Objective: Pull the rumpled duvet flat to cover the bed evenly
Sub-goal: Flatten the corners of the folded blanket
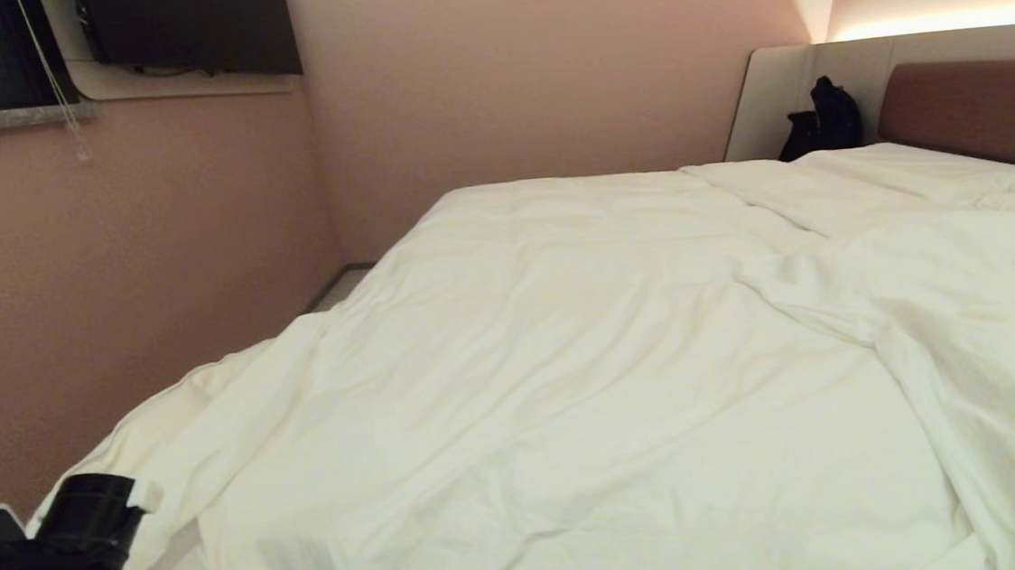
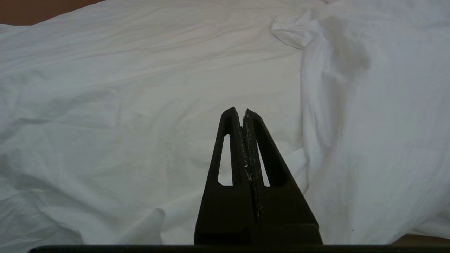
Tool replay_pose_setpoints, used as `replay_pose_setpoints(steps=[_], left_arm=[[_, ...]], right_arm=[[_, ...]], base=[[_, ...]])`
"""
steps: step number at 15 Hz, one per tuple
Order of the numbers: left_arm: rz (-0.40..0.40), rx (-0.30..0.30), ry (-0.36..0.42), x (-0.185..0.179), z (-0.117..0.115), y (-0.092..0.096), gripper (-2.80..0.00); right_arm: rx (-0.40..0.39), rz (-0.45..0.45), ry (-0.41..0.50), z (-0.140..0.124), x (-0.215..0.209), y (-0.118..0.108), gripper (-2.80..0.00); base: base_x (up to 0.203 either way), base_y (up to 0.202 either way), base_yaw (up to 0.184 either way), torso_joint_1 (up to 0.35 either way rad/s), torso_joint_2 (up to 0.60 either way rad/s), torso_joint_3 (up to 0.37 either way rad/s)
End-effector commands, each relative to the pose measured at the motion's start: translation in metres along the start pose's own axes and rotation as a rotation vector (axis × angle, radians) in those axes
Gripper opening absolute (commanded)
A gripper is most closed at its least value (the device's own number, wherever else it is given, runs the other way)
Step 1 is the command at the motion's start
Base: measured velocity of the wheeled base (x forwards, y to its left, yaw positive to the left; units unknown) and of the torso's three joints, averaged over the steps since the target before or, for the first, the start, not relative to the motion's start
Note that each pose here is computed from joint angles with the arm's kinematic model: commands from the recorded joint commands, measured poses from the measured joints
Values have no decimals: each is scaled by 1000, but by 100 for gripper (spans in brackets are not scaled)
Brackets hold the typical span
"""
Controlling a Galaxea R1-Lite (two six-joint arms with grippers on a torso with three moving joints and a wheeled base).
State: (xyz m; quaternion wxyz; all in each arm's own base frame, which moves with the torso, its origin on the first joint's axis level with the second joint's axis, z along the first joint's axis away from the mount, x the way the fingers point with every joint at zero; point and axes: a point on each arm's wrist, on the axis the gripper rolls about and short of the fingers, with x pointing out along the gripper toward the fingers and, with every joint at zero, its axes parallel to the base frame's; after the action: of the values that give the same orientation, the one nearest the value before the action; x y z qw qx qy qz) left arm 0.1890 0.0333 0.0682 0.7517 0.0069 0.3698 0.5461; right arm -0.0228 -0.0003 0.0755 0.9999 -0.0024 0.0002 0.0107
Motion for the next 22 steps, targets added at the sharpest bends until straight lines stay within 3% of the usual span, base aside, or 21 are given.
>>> replay_pose_setpoints(steps=[1, 3, 10, 11, 12, 15, 18, 21, 22], left_arm=[[16, -127, -14, 13, 13, 1, -280], [30, -180, 3, 30, 14, -4, -280], [49, -114, 41, 58, -22, -24, -280], [44, -115, 35, 59, -21, -25, -66], [35, -125, 17, 58, -18, -26, 0], [-1, -175, -55, 48, 1, -21, 0], [-53, -212, -167, 20, 26, 4, 0], [-105, -138, -275, -10, 34, 40, 0], [-115, -76, -306, -18, 33, 52, 0]], right_arm=[[-1, 2, 0, 0, 0, 0, -280], [-1, 1, 0, 0, 0, 0, -280], [-1, 2, 0, 0, 0, 0, -280], [-1, 1, 0, 0, 0, 0, -280], [0, 0, 0, 0, 0, 0, -280], [0, 2, 0, 0, 0, 0, -280], [-1, 2, 0, 0, 0, 0, -280], [0, 2, 0, 0, 0, 0, -280], [0, 2, 0, 0, 0, 0, -280]], base=[[0, 0, 0, 0, 0, 0], [0, 0, 0, 0, 0, 0], [0, 0, 0, 0, 0, 0], [0, 0, 0, 0, 0, 0], [0, 0, 0, 0, 0, 0], [0, 0, 0, 0, 0, 0], [0, 0, 0, 0, 0, 0], [0, 0, 0, 0, 0, 0], [0, 0, 0, 0, 0, 0]])
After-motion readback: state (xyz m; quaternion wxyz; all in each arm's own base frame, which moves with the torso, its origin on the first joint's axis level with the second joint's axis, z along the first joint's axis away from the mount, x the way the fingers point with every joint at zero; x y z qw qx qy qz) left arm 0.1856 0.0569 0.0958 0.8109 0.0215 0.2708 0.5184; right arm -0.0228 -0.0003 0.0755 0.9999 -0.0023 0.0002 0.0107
